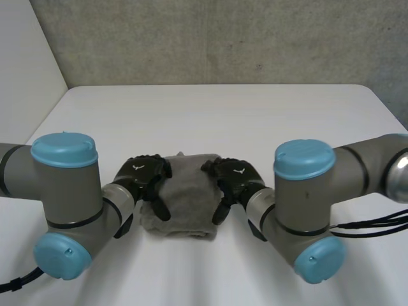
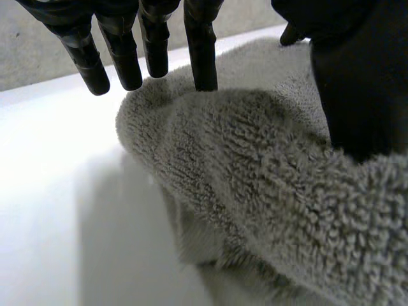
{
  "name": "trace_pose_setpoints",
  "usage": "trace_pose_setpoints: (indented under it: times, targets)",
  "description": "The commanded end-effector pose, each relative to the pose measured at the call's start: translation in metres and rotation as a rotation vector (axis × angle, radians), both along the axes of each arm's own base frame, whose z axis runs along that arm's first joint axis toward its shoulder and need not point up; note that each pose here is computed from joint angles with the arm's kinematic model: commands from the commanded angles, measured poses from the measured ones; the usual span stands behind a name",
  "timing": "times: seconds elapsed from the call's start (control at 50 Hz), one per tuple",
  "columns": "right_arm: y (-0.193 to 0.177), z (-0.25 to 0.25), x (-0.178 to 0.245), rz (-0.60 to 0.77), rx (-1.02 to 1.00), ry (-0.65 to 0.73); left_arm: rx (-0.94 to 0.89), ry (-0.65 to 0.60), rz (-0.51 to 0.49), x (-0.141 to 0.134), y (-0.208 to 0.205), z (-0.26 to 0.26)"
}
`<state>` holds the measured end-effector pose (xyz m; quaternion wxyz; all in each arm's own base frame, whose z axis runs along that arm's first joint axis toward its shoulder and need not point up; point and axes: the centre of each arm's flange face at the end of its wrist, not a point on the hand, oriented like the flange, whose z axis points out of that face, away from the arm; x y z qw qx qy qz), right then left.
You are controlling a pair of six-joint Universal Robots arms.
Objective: Fold the towel.
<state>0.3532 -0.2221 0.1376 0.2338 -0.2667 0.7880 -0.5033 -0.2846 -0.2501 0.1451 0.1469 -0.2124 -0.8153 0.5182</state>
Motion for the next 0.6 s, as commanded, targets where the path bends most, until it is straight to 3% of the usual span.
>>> trace_pose_setpoints:
  times: [0.02, 0.26, 0.34, 0.5, 0.6]
  targets:
    - [0.004, -0.021, 0.009, 0.003, 0.024, 0.025, 0.014, -0.027, 0.000, 0.003, -0.002, -0.014]
    - [0.004, -0.017, 0.008, -0.004, 0.013, 0.024, -0.014, -0.004, 0.002, 0.001, -0.005, -0.012]
    - [0.003, -0.005, 0.009, -0.010, -0.009, 0.009, -0.070, 0.027, 0.007, -0.001, -0.008, 0.012]
    - [0.000, 0.073, 0.003, -0.016, -0.163, -0.086, -0.244, 0.115, 0.006, -0.002, -0.011, 0.096]
    - [-0.008, 0.143, -0.023, -0.074, -0.307, -0.108, -0.297, 0.146, 0.011, 0.001, -0.006, 0.141]
